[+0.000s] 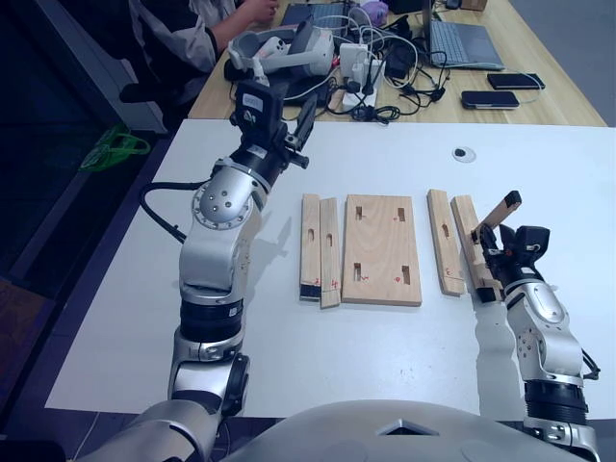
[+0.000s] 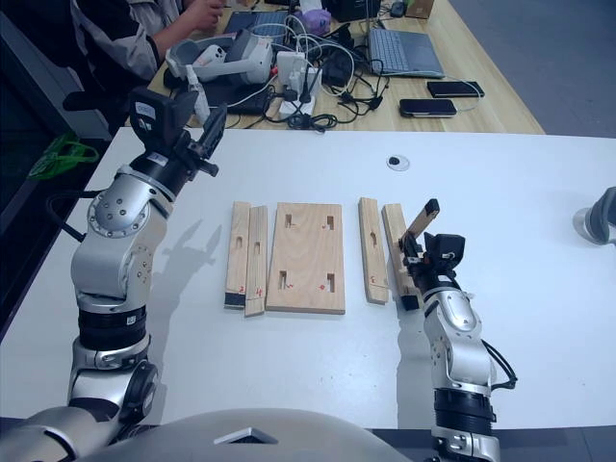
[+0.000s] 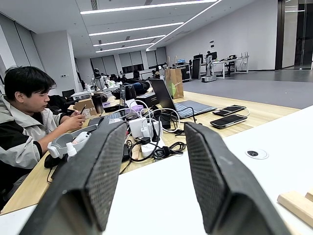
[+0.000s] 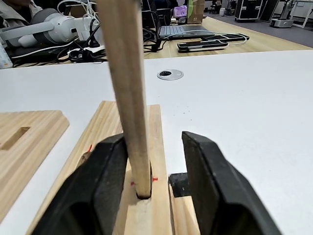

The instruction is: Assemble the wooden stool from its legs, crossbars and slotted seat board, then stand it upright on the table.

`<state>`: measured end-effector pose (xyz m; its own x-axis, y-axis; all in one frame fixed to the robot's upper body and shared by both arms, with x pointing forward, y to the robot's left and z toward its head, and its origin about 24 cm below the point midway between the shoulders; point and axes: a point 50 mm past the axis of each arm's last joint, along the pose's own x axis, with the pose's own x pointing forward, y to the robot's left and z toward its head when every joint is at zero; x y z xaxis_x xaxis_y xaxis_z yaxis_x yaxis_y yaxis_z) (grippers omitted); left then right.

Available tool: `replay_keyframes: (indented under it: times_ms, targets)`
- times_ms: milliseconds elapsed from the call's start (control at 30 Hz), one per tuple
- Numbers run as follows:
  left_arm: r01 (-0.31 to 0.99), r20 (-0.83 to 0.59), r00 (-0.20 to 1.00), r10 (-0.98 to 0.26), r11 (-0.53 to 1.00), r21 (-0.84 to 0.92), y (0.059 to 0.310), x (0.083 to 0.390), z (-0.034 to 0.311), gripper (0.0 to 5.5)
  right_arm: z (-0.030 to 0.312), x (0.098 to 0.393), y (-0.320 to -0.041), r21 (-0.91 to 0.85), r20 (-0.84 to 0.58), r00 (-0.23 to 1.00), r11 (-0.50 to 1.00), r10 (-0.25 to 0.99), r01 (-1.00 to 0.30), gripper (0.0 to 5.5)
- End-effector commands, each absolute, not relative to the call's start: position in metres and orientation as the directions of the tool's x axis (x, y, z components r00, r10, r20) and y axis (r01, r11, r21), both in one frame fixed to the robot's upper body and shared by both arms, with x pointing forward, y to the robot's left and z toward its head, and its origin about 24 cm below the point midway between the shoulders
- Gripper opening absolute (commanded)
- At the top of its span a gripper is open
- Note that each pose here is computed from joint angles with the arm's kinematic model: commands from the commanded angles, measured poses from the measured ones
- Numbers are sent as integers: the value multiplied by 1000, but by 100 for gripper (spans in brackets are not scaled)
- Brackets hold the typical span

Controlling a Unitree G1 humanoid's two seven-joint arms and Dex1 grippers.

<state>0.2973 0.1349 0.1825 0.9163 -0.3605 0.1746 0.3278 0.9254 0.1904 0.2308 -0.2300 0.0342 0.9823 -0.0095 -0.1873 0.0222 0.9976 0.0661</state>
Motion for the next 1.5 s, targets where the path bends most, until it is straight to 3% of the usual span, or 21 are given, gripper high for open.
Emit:
replay_keyframes:
  times_ms: [33,233,367,500,700,833,1033,1167,1233,1367,1500]
  targets:
    - [324,173,918,-357,927,191,134,298,182,215,47,236,-233,55,-144,989,998,-24,32,248]
    - [322,171,919,-354,928,190,133,297,180,215,88,245,-230,50,-13,1000,999,17,-16,348]
    - [319,167,922,-350,930,185,134,295,178,215,142,255,-227,61,143,989,997,45,-54,352]
    - [320,168,921,-351,929,184,133,295,178,215,186,284,-215,98,257,965,992,49,-76,352]
    - [327,171,918,-357,928,182,133,297,181,215,208,308,-206,80,279,959,995,43,-67,352]
    - [326,172,919,-356,929,177,133,297,181,215,180,310,-214,64,176,984,997,25,-37,352]
    - [338,177,913,-367,924,177,128,299,182,215,59,303,-217,-26,-265,963,997,57,-66,352]
    - [340,179,912,-370,924,178,127,299,183,215,57,306,-225,-30,-232,973,999,10,-17,352]
    - [338,181,912,-369,924,179,127,299,184,215,70,311,-225,-14,-179,984,1000,7,-10,352]
    - [337,180,913,-367,925,179,128,298,184,215,151,319,-215,169,86,995,983,59,-73,352]
    - [333,181,914,-363,926,176,128,298,184,215,210,322,-214,223,246,967,967,64,-121,352]
